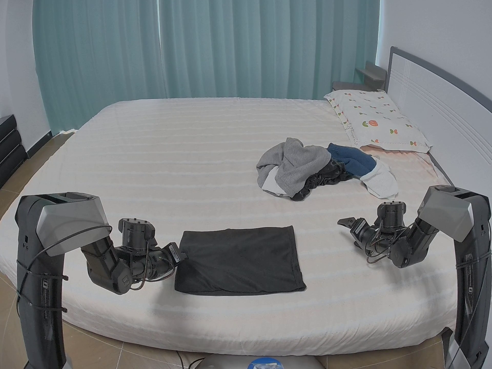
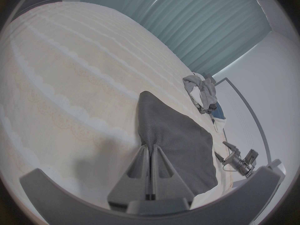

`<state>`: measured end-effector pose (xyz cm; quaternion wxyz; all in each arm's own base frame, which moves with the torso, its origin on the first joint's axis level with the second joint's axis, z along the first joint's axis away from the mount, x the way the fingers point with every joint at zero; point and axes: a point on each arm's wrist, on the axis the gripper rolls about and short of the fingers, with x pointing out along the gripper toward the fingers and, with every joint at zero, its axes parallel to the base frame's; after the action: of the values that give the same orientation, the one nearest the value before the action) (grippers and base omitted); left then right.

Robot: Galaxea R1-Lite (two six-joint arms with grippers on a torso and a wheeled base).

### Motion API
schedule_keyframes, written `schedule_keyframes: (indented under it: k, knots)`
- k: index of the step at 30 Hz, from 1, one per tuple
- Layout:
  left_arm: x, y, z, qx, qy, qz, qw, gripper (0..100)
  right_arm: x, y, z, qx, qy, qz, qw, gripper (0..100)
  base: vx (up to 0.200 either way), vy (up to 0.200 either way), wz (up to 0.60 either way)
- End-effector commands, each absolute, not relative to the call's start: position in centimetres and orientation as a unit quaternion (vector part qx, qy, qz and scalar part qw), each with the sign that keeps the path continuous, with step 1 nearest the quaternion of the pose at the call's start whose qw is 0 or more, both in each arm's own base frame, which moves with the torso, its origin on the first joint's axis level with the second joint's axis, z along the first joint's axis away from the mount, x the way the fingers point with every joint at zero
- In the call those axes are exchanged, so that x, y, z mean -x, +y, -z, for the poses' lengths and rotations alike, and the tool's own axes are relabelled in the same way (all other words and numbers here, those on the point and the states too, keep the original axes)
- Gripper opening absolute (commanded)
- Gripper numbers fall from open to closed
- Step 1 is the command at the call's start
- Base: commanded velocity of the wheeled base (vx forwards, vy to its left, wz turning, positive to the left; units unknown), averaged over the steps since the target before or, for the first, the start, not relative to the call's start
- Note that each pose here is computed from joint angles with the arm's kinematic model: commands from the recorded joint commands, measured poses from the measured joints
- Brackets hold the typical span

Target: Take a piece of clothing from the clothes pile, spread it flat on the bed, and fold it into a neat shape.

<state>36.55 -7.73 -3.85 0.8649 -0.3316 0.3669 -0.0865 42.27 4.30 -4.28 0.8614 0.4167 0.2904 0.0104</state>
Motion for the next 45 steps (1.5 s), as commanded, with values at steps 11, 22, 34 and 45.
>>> schedule_keyframes:
  k: [11,22,34,45]
  knots:
    - [-36.7,-7.6,3.1,0.347,0.359,0.084,0.863,0,-42.2,4.3,4.3,-0.416,0.291,-0.011,0.861,100,0.0,0.055,0.0]
    - [-36.8,-7.6,3.1,0.35,0.358,0.082,0.862,0,-42.2,4.3,4.3,-0.416,0.291,-0.011,0.861,100,0.0,0.2,0.0]
    - [-36.9,-7.6,3.0,0.355,0.356,0.081,0.861,0,-42.1,4.8,4.2,-0.413,0.288,-0.01,0.864,100,0.0,0.2,0.0]
    - [-36.9,-7.7,3.1,0.355,0.357,0.081,0.86,0,-41.7,5.5,4.0,-0.41,0.29,-0.012,0.865,100,0.0,0.2,0.0]
